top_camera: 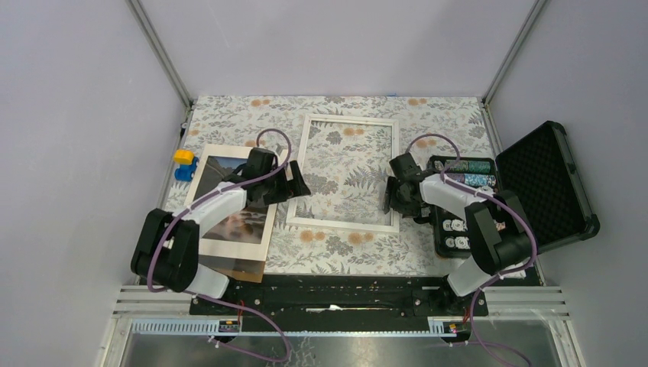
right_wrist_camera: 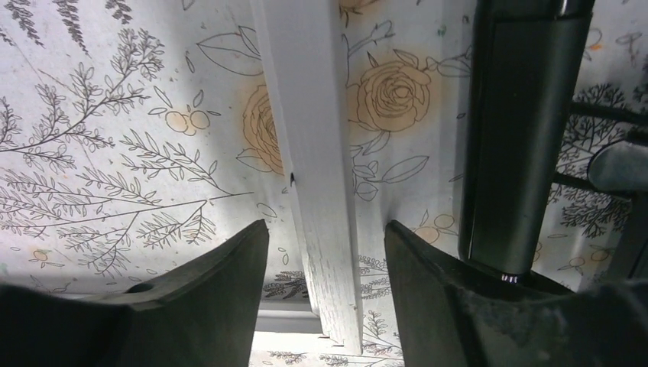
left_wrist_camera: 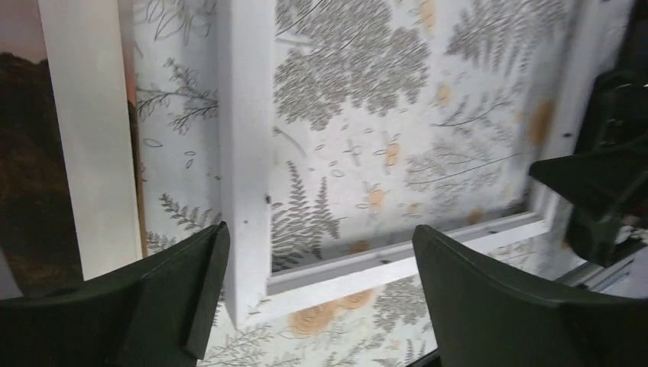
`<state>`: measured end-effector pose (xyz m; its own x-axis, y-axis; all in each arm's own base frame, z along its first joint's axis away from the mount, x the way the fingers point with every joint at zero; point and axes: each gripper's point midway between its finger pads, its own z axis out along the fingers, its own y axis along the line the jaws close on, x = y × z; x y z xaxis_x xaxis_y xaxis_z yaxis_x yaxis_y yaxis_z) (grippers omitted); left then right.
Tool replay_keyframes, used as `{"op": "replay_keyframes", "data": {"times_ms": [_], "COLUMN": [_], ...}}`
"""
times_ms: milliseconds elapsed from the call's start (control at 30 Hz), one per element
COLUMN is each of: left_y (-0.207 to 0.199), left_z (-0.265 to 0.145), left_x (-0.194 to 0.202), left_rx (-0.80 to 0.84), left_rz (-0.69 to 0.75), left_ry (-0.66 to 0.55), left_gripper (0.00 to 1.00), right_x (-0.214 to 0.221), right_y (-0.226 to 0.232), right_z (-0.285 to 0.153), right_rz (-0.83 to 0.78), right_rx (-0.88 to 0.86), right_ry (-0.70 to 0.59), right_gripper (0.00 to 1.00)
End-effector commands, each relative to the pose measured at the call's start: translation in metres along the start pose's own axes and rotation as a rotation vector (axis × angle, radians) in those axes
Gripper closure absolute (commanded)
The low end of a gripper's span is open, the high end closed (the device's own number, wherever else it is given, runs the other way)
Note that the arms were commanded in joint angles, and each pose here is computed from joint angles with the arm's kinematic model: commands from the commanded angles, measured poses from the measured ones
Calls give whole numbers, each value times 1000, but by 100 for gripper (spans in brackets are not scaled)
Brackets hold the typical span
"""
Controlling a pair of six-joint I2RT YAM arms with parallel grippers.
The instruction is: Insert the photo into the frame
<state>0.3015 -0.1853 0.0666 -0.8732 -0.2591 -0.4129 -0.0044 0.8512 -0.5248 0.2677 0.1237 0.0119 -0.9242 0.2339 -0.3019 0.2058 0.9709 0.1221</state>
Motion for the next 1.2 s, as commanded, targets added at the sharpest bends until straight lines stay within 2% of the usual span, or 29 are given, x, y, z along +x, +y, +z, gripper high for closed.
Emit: {"op": "replay_keyframes", "data": {"times_ms": [0, 200, 433, 633, 700, 767, 900, 1167], "left_y": [-16, -5, -12, -27, -30, -35, -47, -82], "left_z": [-19, 5, 20, 11, 6, 2, -1, -7], "left_x": [-29, -13, 2, 15, 22, 33, 59, 78], "left_rx": [-5, -50, -30, 39, 58, 93, 189, 269], "left_rz": [66, 52, 61, 53, 51, 37, -7, 30], "left_ry": [-78, -2, 45, 58, 68, 88, 144, 169], "left_gripper": [1, 1, 1, 1, 1, 2, 3, 1], "right_x": [-19, -38, -63, -71, -71, -71, -71, -110], "right_y": [6, 13, 29, 40, 30, 29, 41, 62], "right_z": [-6, -3, 10, 11, 4, 0, 12, 17], "right_rz": [-46, -58, -42, -23, -40, -94, -163, -108], "right_rx": [-11, 1, -16, -63, -23, -34, -75, -83], "right_ry": [-28, -53, -59, -43, -61, -68, -4, -72], "right_gripper": [32, 20, 19, 19, 18, 11, 11, 11]}}
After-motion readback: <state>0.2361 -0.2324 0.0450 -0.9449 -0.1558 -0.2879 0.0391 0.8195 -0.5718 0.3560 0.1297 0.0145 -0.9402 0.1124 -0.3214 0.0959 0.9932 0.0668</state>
